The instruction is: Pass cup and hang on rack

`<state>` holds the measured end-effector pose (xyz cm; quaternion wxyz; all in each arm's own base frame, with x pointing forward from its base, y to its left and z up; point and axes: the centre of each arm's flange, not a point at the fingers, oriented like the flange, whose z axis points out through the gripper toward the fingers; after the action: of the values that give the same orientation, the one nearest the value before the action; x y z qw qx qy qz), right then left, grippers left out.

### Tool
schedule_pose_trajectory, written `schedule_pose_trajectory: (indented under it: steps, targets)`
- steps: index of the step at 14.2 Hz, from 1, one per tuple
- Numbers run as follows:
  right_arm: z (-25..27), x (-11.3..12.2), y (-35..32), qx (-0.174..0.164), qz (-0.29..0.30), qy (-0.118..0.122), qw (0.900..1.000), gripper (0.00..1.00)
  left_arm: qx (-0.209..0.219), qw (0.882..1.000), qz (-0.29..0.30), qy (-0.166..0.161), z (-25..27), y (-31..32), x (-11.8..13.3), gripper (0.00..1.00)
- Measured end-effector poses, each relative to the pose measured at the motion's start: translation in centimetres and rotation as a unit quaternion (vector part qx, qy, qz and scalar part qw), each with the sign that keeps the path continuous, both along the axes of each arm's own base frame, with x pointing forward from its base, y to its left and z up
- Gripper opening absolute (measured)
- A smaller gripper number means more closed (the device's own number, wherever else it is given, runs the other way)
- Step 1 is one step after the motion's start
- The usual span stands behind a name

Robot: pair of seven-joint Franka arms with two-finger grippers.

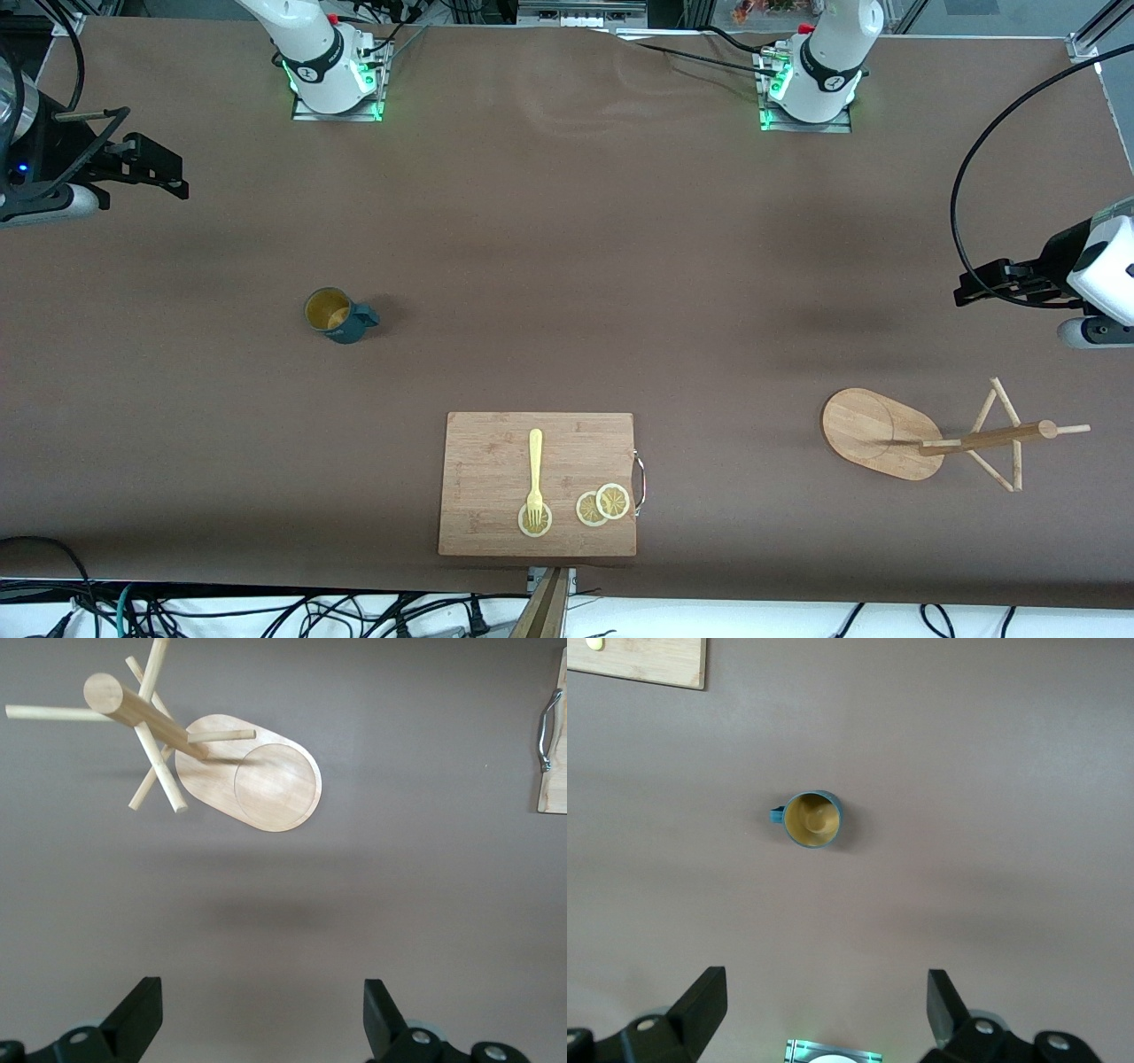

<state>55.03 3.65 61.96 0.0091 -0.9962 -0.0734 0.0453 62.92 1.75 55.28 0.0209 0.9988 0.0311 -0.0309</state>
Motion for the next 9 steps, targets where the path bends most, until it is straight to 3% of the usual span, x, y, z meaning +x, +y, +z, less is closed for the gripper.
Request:
schedule_pose_trajectory:
  steps: [9]
  targets:
    - [0.10, -0.01, 0.44, 0.000, 0.004, -0.001, 1.000, 1.00, -0.001, 1.000, 0.000, 0.004, -0.37, 0.08, 0.21, 1.00]
